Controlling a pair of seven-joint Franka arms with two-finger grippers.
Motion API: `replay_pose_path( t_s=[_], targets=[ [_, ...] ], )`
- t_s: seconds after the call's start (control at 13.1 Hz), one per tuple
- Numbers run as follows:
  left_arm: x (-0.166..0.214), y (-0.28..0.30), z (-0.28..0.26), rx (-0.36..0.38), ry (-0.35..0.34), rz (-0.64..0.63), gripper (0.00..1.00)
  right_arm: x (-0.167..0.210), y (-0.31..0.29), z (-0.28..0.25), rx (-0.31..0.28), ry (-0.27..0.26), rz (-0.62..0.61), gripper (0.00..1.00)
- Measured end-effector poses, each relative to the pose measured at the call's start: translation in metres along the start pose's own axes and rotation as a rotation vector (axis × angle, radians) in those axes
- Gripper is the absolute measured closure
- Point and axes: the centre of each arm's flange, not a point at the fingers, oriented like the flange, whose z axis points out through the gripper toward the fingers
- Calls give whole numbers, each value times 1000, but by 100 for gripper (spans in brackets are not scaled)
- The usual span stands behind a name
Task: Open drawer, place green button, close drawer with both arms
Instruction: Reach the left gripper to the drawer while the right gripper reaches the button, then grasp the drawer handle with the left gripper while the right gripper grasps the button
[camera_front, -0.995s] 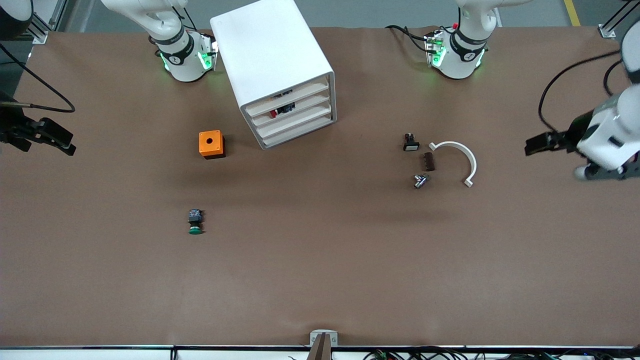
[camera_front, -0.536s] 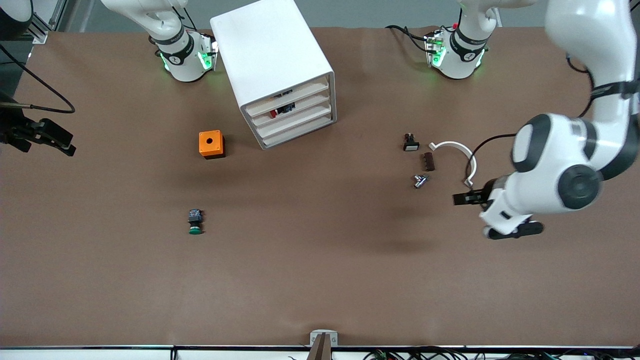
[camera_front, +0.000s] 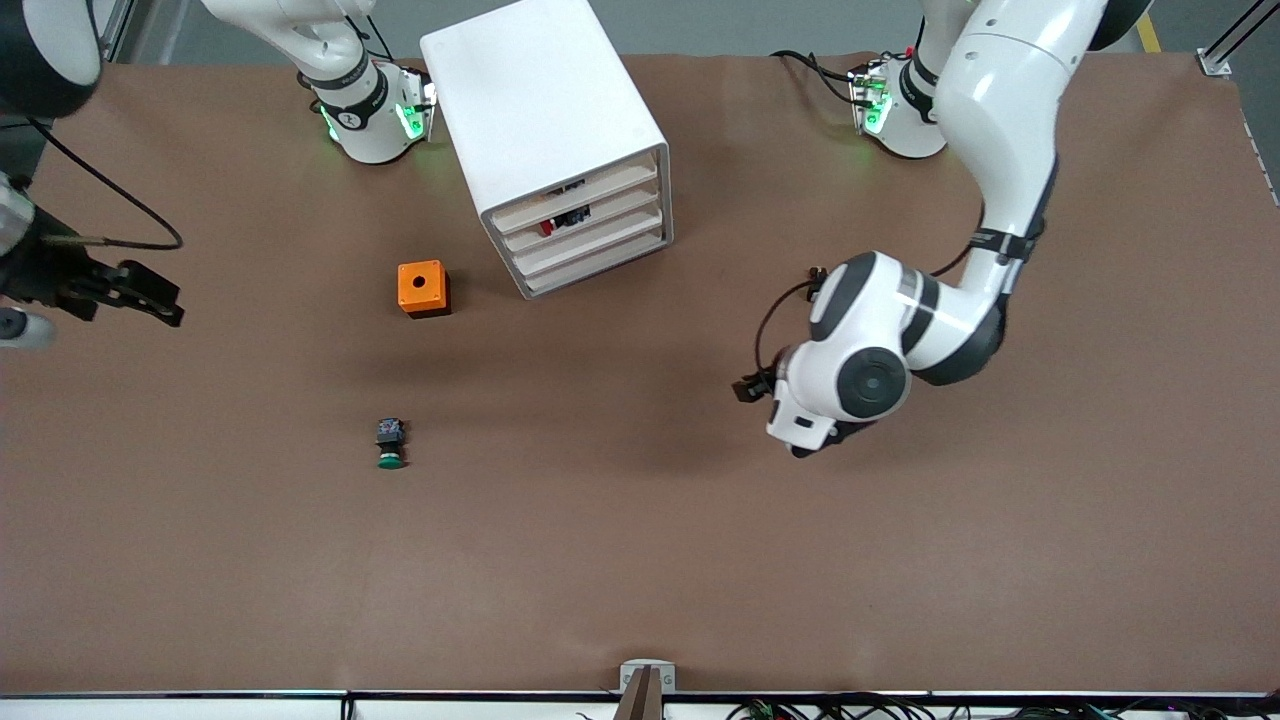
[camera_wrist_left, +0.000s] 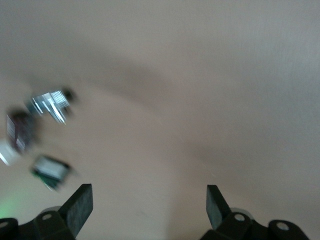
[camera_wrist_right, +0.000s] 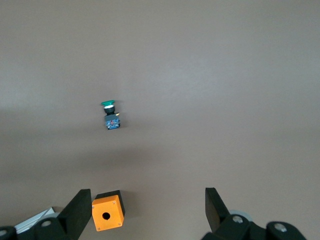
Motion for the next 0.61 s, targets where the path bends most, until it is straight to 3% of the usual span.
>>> replay_pose_path(
  t_s=[0.23,0.38,0.61],
  targets=[
    [-59,37,51,42,-98,-273,0,16,-13,42,47,-66,-5,0],
    [-81,54,94,84,-172,-439,0,30,-30,69,65,-64,-23,0],
    [-98,65,115,102,-347,-627,0,53,-64,128,88,-73,-48,0]
  ],
)
